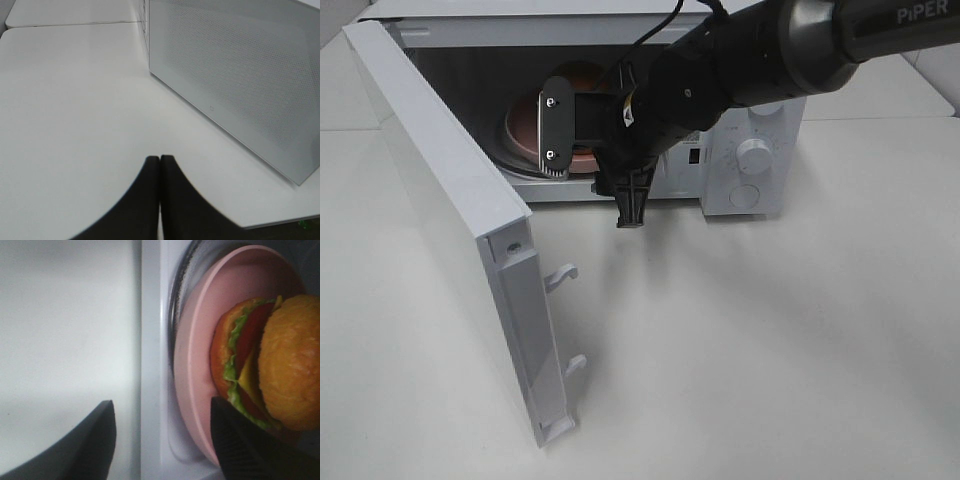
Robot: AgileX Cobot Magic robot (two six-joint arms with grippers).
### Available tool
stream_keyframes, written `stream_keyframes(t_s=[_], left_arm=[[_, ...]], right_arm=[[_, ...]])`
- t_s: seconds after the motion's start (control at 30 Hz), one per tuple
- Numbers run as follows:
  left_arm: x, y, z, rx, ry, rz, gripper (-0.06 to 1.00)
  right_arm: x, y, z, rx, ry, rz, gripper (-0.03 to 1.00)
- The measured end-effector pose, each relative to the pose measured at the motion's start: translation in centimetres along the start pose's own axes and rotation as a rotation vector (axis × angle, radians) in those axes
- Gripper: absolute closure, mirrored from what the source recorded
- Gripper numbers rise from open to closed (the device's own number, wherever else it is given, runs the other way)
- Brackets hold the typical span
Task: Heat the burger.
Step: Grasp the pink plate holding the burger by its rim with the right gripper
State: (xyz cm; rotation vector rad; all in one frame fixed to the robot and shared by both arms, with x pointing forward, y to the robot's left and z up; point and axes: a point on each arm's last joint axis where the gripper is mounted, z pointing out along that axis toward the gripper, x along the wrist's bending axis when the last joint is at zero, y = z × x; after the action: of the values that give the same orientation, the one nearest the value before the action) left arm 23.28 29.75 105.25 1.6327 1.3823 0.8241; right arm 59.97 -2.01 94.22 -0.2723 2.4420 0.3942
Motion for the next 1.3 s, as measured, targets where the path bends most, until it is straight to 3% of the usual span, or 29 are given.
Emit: stream_keyframes(t_s=[0.33, 1.3], left_arm=[[0.0, 0.0, 0.0, 0.000, 0.000, 0.000, 0.94], [0.0, 0.0, 0.0, 0.000, 0.000, 0.000, 0.94]], right_arm=[[-1.6, 0.7, -0.2, -0.021, -0.057, -0.004, 0.41], [0.5, 0.2, 4.7, 0.002, 0.004, 0.002, 0.41]])
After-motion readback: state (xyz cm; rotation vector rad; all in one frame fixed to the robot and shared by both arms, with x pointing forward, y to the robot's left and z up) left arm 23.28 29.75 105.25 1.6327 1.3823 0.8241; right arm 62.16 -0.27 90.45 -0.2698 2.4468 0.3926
